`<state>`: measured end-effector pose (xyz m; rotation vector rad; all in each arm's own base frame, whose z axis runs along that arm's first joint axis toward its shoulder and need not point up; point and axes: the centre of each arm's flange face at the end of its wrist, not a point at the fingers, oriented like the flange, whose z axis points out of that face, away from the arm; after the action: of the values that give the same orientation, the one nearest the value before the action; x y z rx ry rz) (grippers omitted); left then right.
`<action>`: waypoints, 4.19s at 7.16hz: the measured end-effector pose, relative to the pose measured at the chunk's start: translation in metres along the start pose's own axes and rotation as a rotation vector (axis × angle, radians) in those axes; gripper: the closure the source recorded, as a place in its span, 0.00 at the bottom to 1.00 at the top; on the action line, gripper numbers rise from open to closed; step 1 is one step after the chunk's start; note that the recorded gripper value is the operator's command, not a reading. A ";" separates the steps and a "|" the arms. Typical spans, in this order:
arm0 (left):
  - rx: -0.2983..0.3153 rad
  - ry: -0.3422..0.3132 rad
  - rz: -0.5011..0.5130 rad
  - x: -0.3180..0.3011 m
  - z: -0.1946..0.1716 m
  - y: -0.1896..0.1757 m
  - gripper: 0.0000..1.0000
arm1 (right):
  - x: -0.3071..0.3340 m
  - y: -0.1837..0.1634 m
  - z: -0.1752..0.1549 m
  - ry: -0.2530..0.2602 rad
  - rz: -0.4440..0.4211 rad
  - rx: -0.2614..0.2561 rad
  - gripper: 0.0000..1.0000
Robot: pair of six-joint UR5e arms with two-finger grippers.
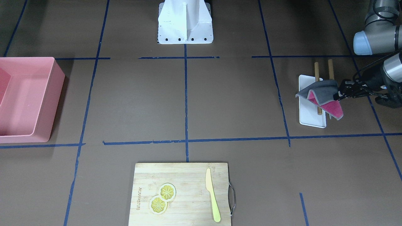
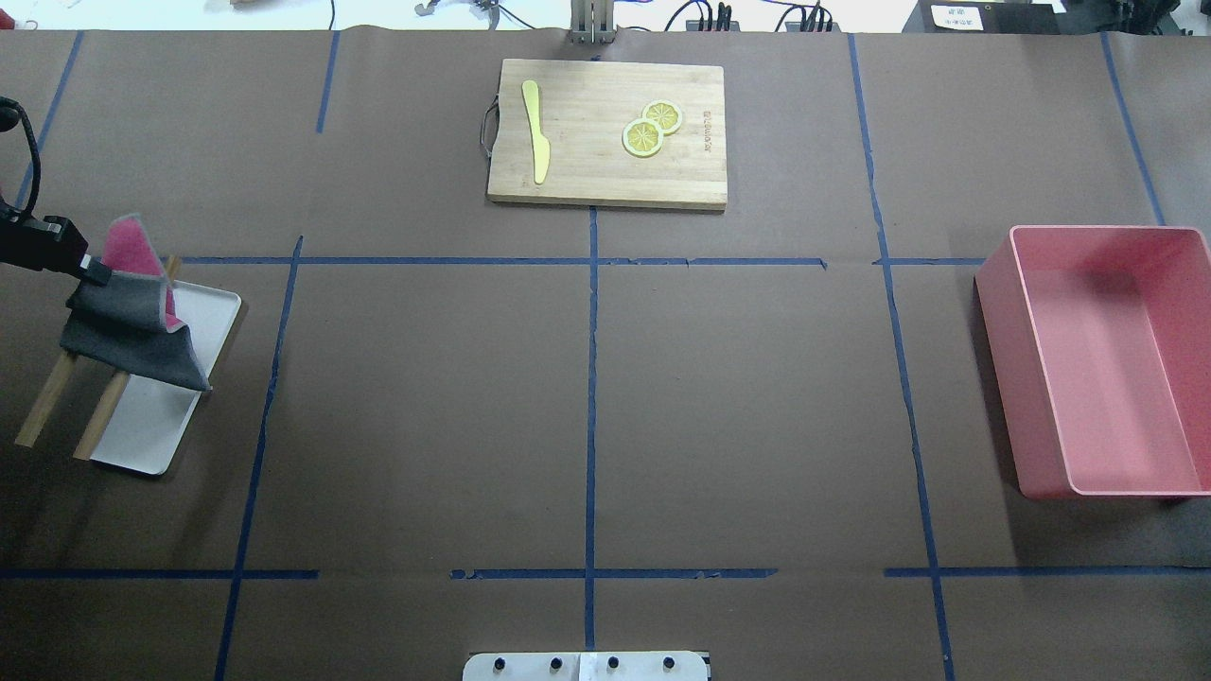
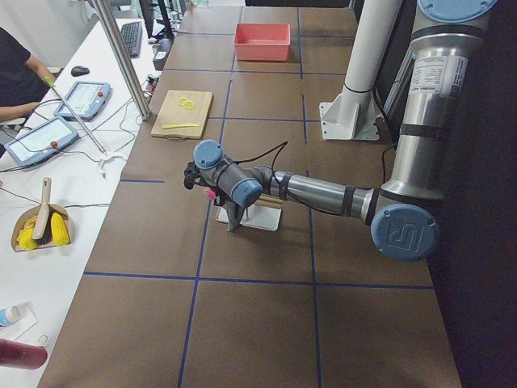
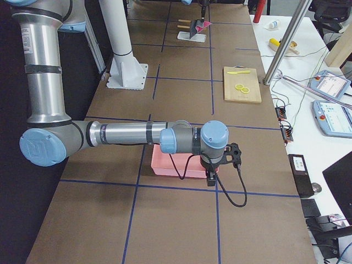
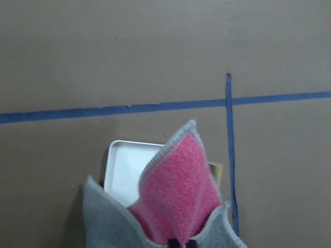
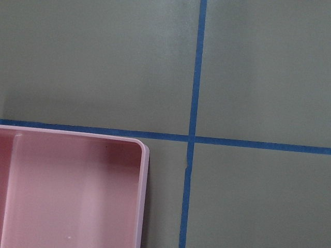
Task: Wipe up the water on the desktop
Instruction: 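Reach the left gripper to the grey-pink cloth on the white tray and grasp it, then lift the cloth with the left gripper toward the table center while the right arm approaches, then grasp the hanging cloth with the right gripper below the left gripper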
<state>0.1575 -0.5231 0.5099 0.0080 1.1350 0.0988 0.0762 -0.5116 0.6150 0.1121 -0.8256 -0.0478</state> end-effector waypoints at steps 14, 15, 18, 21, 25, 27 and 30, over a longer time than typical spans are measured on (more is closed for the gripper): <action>0.039 0.096 -0.452 0.237 -0.085 -0.084 1.00 | -0.333 -0.057 0.018 -0.145 -0.040 0.154 0.01; 0.049 0.088 -0.477 0.262 -0.071 -0.085 1.00 | -0.404 -0.057 0.021 -0.167 -0.057 0.185 0.01; 0.086 0.129 -0.467 0.312 -0.025 -0.074 0.99 | -0.577 -0.015 0.015 -0.292 -0.193 0.244 0.01; 0.037 0.164 -0.405 0.358 0.004 -0.056 0.99 | -0.694 0.056 0.038 -0.338 -0.334 0.314 0.01; -0.077 0.202 -0.344 0.432 0.046 -0.013 0.98 | -0.737 0.089 0.043 -0.393 -0.419 0.397 0.01; -0.117 0.218 -0.339 0.462 0.056 0.003 0.98 | -0.742 0.094 0.045 -0.393 -0.424 0.417 0.01; -0.141 0.223 -0.332 0.473 0.063 0.012 0.98 | -0.744 0.097 0.048 -0.390 -0.425 0.421 0.02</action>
<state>0.4114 -0.4691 0.1095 -0.3235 1.3351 -0.1194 -0.4627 -0.3550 0.1152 0.6926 -1.1813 -0.3035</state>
